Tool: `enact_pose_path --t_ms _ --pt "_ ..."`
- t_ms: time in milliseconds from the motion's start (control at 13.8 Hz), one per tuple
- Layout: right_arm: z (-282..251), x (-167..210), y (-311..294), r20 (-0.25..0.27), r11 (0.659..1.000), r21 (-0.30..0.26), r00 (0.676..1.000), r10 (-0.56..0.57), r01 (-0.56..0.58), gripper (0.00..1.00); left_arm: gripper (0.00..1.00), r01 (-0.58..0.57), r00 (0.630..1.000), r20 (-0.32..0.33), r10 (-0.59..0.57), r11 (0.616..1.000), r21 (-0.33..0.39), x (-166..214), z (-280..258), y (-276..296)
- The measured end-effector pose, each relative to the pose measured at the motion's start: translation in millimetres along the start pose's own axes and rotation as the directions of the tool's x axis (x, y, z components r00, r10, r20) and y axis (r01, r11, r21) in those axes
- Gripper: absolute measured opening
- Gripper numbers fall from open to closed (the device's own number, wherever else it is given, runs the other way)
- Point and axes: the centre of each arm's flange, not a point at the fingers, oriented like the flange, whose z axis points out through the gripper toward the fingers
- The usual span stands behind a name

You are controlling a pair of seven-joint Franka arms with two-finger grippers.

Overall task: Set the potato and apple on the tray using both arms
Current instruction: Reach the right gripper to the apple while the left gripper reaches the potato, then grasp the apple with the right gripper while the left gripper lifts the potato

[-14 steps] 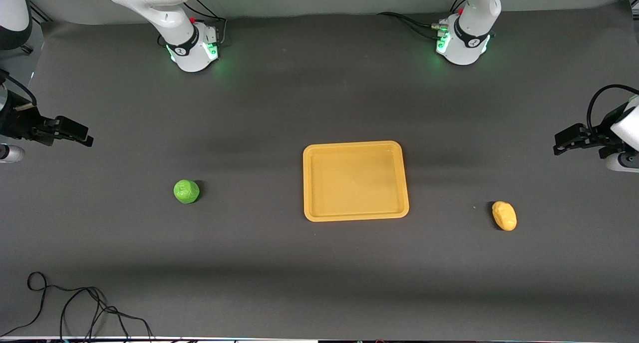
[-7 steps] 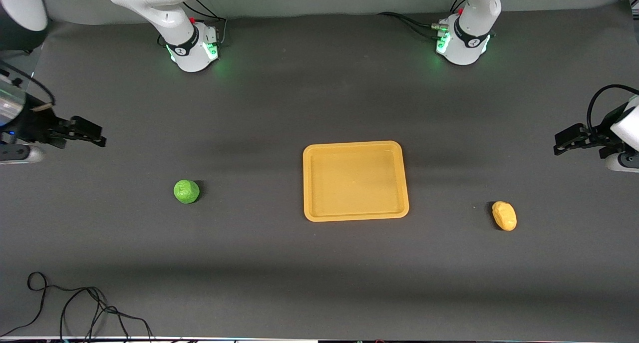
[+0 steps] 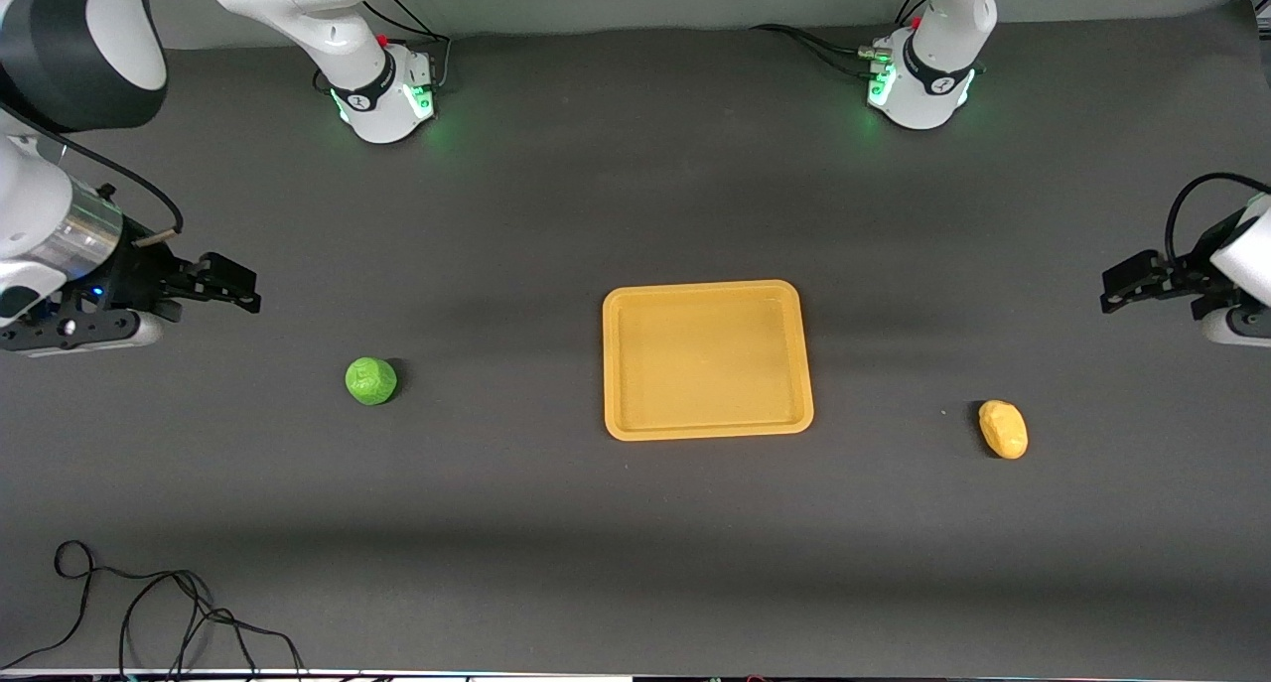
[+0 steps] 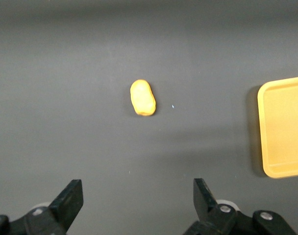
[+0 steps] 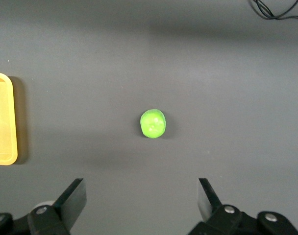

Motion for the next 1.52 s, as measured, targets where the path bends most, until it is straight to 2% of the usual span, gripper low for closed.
enact_pose_path --t_ms 217,507,724,796,941,1230,1303,1520 --pt "35 14 0 0.003 1.000 -0.001 1.000 0.000 0.000 1.00 1.00 -0.002 1.000 0.012 0.003 1.000 -0.022 10 75 -3" --pt "118 17 2 -0.024 1.000 -0.003 1.000 0.004 -0.004 1.00 1.00 -0.006 0.990 0.138 0.016 0.997 -0.072 24 211 -14" --pt "175 5 4 -0.083 1.000 -0.004 0.997 0.007 -0.007 1.00 1.00 0.000 0.980 0.199 0.022 0.994 -0.113 23 280 -13" --pt "197 -3 5 -0.111 1.000 -0.005 0.994 0.008 -0.008 1.00 1.00 0.003 0.979 0.204 0.022 0.993 -0.120 23 292 -12" --pt "237 -20 6 -0.136 1.000 -0.006 0.991 0.009 -0.010 1.00 1.00 0.008 0.987 0.163 0.012 0.992 -0.122 33 299 -16" --pt "290 -29 8 -0.123 1.000 -0.010 0.992 0.010 -0.012 1.00 1.00 -0.019 0.992 0.119 0.033 0.994 -0.110 56 336 -26" --pt "302 -28 8 -0.122 1.000 -0.011 0.992 0.010 -0.012 1.00 0.96 -0.029 0.992 0.118 0.042 0.994 -0.108 57 351 -26" --pt "337 -29 9 -0.112 1.000 -0.014 0.994 0.011 -0.012 1.00 0.63 -0.020 0.992 0.118 0.034 0.993 -0.114 60 369 -28"
